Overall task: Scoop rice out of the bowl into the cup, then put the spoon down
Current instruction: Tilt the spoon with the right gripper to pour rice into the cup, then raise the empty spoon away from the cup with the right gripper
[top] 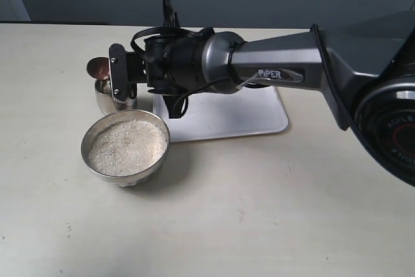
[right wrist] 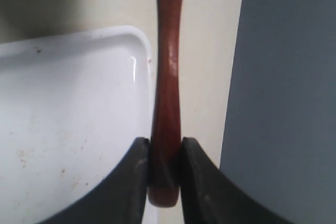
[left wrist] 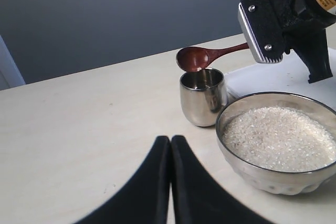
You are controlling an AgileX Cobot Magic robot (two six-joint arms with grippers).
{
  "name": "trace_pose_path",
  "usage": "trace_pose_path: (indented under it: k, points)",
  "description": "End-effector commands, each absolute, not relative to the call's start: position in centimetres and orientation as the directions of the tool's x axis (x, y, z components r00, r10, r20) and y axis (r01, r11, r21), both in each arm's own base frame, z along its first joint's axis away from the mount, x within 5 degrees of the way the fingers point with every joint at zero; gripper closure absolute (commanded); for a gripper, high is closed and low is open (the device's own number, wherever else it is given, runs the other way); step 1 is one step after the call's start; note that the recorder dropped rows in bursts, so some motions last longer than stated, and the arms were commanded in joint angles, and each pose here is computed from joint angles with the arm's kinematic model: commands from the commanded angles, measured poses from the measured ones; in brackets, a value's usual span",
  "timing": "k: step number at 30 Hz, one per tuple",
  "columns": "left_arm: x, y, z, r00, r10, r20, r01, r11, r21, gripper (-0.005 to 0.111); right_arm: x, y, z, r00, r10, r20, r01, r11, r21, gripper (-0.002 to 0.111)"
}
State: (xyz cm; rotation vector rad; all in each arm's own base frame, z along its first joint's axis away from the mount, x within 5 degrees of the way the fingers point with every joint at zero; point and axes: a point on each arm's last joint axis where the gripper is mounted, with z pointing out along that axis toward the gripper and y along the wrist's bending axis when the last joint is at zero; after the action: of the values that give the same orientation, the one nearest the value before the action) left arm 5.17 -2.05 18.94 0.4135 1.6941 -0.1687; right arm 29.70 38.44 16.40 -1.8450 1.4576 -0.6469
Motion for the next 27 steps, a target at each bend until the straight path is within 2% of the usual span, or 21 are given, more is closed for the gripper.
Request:
trace_pose_path:
  k: [1,17,27]
  points:
    - [5.16,-2.04,19.17,-0.094,0.170,-0.981,0.363,0.924,0.125,0.106,29.76,38.39,16.92,0.254,-0.966,-0.044,-0.612,-0.126,-0.781,0.109]
    - [5.16,-2.04,19.17,-0.094,0.170,-0.981,0.363,0.924,0.125,0.106,29.70,38.76,16.93,0.295,-0.953,-0.061,-0.598,-0.134,-0.790,0.109]
    - [5.16,-2.03,19.17,-0.092,0.176,-0.980,0.362,0.923,0.131,0.106,29.80,38.28,16.62,0.279,-0.960,-0.021,-0.577,-0.150,-0.803,0.109]
